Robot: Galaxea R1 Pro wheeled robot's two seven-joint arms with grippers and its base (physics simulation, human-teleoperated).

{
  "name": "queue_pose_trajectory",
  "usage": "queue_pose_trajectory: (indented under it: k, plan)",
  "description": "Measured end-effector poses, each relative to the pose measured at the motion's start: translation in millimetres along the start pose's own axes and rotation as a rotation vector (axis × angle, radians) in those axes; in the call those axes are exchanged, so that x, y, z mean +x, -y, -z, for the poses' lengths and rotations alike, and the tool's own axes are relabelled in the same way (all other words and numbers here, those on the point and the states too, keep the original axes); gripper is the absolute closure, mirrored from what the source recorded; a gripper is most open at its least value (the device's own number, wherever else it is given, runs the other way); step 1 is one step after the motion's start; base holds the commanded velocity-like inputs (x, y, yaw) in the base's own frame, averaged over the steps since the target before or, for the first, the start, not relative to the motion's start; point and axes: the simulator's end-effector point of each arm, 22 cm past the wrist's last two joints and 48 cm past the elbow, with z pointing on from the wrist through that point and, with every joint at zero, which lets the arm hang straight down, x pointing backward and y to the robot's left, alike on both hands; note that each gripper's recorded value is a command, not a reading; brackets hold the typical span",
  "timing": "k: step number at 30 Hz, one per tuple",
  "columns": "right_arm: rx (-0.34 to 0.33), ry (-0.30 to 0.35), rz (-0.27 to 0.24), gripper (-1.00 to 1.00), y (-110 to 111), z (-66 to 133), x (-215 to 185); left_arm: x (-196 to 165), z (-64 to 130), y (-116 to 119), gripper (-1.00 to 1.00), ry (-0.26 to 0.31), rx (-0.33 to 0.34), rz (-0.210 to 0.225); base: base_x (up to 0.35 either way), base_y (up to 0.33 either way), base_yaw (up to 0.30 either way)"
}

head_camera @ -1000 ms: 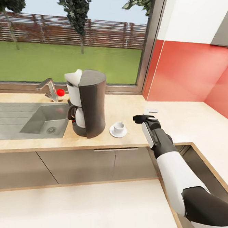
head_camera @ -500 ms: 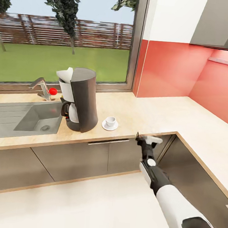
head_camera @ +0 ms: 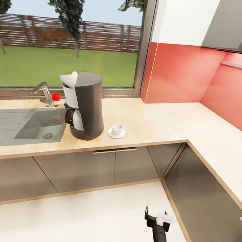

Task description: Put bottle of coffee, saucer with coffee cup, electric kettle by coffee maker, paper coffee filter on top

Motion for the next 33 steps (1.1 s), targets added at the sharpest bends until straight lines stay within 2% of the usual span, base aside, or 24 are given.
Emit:
queue_pose_trajectory:
  k: [1,2,4,5,6,9,11,14,17,27,33]
  plan:
    - [-0.002,-0.074,0.017,-1.0,-0.6,6.3,21.3,-4.8,0.0,-0.1,-1.0,0.01,-0.001,0.003,0.0,0.0,0.0]
    - [-0.005,-0.195,0.046,-1.0,0.0,15.3,52.5,-13.1,0.2,-0.1,-1.0,0.026,-0.002,0.007,0.0,0.0,0.0]
    - [-0.009,-0.374,0.094,-1.0,2.6,30.7,94.0,-24.8,0.7,0.0,-1.0,0.05,-0.003,0.015,0.0,0.0,0.0]
    - [-0.01,-0.462,0.116,-1.0,5.3,41.8,114.5,-30.1,1.0,0.0,-1.0,0.06,-0.003,0.019,0.0,0.0,0.0]
    - [-0.009,-0.585,0.147,-1.0,11.3,61.2,143.0,-34.5,1.3,-0.4,-1.0,0.069,-0.004,0.022,0.0,0.0,0.0]
    - [-0.017,-0.771,0.203,-1.0,21.9,94.4,181.4,-43.6,2.0,-0.7,-1.0,0.088,-0.006,0.035,0.0,0.0,0.0]
    - [-0.061,-0.797,0.219,-1.0,16.8,103.8,190.3,-46.6,3.2,3.1,-1.0,0.1,-0.001,0.042,0.0,0.0,0.0]
    - [-0.18,-0.812,0.273,-1.0,6.0,114.1,200.0,-49.8,5.1,9.2,-1.0,0.121,0.008,0.051,0.0,0.0,0.0]
    - [-0.242,-0.818,0.304,-1.0,0.9,120.2,204.7,-46.8,5.0,9.6,-1.0,0.118,0.008,0.059,0.0,0.0,0.0]
    - [-0.254,-0.823,0.314,-1.0,0.8,123.5,207.3,-44.4,5.3,11.0,-1.0,0.11,0.009,0.065,0.0,0.0,0.003]
    - [-0.256,-0.829,0.316,-1.0,1.7,124.6,209.1,-51.9,13.5,39.1,-1.0,0.127,0.048,0.076,0.0,0.0,0.176]
